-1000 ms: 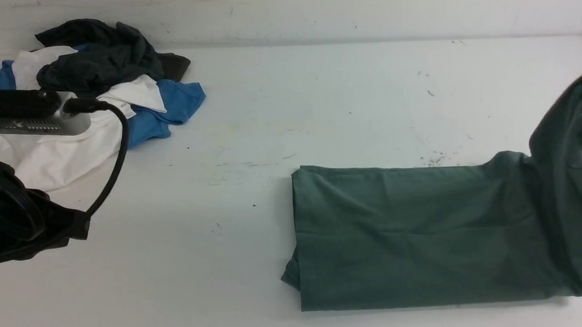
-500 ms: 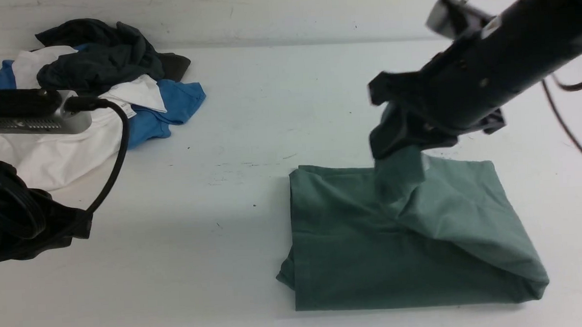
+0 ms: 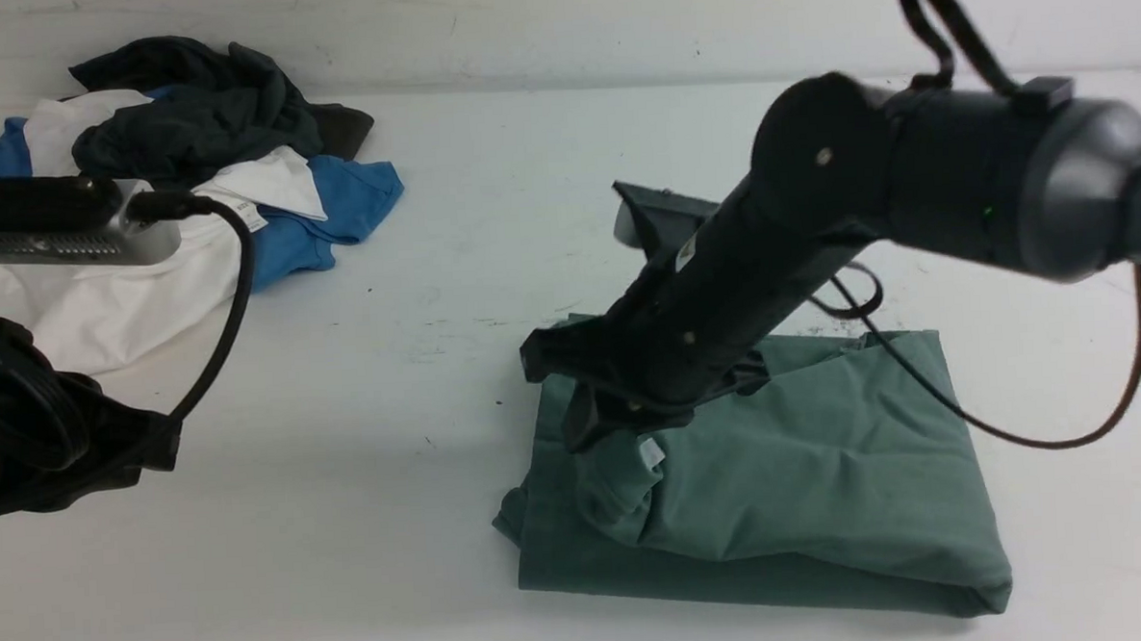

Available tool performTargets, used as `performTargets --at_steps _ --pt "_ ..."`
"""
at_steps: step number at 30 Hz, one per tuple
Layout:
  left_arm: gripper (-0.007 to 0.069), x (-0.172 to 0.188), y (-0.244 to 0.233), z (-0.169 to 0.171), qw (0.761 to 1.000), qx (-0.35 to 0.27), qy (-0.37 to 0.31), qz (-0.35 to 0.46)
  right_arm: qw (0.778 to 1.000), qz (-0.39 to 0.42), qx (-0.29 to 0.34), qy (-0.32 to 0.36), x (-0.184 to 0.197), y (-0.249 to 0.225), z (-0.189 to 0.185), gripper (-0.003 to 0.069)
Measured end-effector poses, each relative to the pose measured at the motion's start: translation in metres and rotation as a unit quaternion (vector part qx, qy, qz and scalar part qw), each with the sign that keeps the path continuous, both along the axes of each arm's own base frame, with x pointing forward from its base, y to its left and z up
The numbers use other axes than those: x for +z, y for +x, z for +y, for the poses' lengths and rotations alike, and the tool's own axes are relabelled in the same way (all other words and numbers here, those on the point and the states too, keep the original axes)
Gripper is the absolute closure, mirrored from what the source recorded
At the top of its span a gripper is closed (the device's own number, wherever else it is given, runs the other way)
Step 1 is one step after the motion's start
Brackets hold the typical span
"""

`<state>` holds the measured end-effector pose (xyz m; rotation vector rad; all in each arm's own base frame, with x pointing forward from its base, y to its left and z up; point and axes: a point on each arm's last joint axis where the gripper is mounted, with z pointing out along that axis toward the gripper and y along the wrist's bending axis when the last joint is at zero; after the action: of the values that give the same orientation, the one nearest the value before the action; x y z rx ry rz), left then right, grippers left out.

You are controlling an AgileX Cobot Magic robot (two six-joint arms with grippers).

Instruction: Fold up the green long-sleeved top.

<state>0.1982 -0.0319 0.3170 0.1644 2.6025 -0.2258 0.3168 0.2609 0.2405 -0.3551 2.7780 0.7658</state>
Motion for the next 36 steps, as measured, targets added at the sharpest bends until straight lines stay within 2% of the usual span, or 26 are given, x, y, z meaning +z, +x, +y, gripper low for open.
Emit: performTargets --at_steps 6,7,9,11,16,17,19,20,22,23,24,25,26,29,36 --pt "0.0629 0.0 0.0 0.0 1.0 0.0 -0.001 0.001 0.999 0.006 -0.023 0.039 -0.008 0.001 0.016 0.033" --pt "0.0629 0.0 0.0 0.0 1.0 0.0 -0.001 0.001 0.999 0.007 -0.023 0.04 -0.007 0.001 0.016 0.032" --pt "0.0629 0.0 0.0 0.0 1.0 0.0 -0.001 0.001 0.999 0.011 -0.022 0.046 -0.004 -0.001 0.016 0.0221" --pt "0.0629 0.0 0.0 -0.001 1.0 0.001 -0.006 -0.001 0.999 0.003 -0.011 0.041 0.005 -0.003 0.011 0.0153" --pt "0.0629 0.002 0.001 -0.005 1.0 -0.014 -0.027 -0.008 0.998 -0.04 0.035 -0.025 0.033 0.0 -0.011 0.0136" --pt "0.0629 0.002 0.004 -0.011 0.998 -0.032 -0.051 -0.013 0.993 -0.064 0.052 -0.087 0.052 0.005 -0.032 0.0175" --pt "0.0629 0.0 0.009 -0.019 0.996 -0.055 -0.075 -0.015 0.985 -0.084 0.054 -0.14 0.065 0.009 -0.05 0.0246" --pt "0.0629 0.0 0.009 -0.02 0.995 -0.059 -0.077 -0.015 0.984 -0.086 0.054 -0.147 0.067 0.01 -0.052 0.0246" --pt "0.0629 -0.008 0.019 -0.043 0.987 -0.114 -0.11 -0.009 0.969 -0.122 0.035 -0.211 0.08 0.018 -0.082 0.0399" --pt "0.0629 -0.009 0.02 -0.044 0.987 -0.115 -0.111 -0.009 0.968 -0.125 0.031 -0.217 0.081 0.019 -0.087 0.0426" --pt "0.0629 -0.014 0.026 -0.059 0.982 -0.144 -0.122 0.0 0.964 -0.125 0.016 -0.234 0.082 0.021 -0.103 0.0524" --pt "0.0629 -0.018 0.031 -0.07 0.979 -0.159 -0.128 0.01 0.964 -0.115 0.004 -0.241 0.079 0.022 -0.115 0.0591" --pt "0.0629 -0.022 0.037 -0.078 0.977 -0.166 -0.132 0.018 0.964 -0.104 -0.005 -0.244 0.075 0.02 -0.125 0.0625" --pt "0.0629 -0.029 0.055 -0.092 0.975 -0.169 -0.137 0.039 0.968 -0.063 -0.009 -0.244 0.059 0.013 -0.144 0.0663" --pt "0.0624 -0.047 0.097 -0.108 0.973 -0.186 -0.126 0.059 0.973 -0.019 0.006 -0.23 0.04 0.001 -0.155 0.0673"
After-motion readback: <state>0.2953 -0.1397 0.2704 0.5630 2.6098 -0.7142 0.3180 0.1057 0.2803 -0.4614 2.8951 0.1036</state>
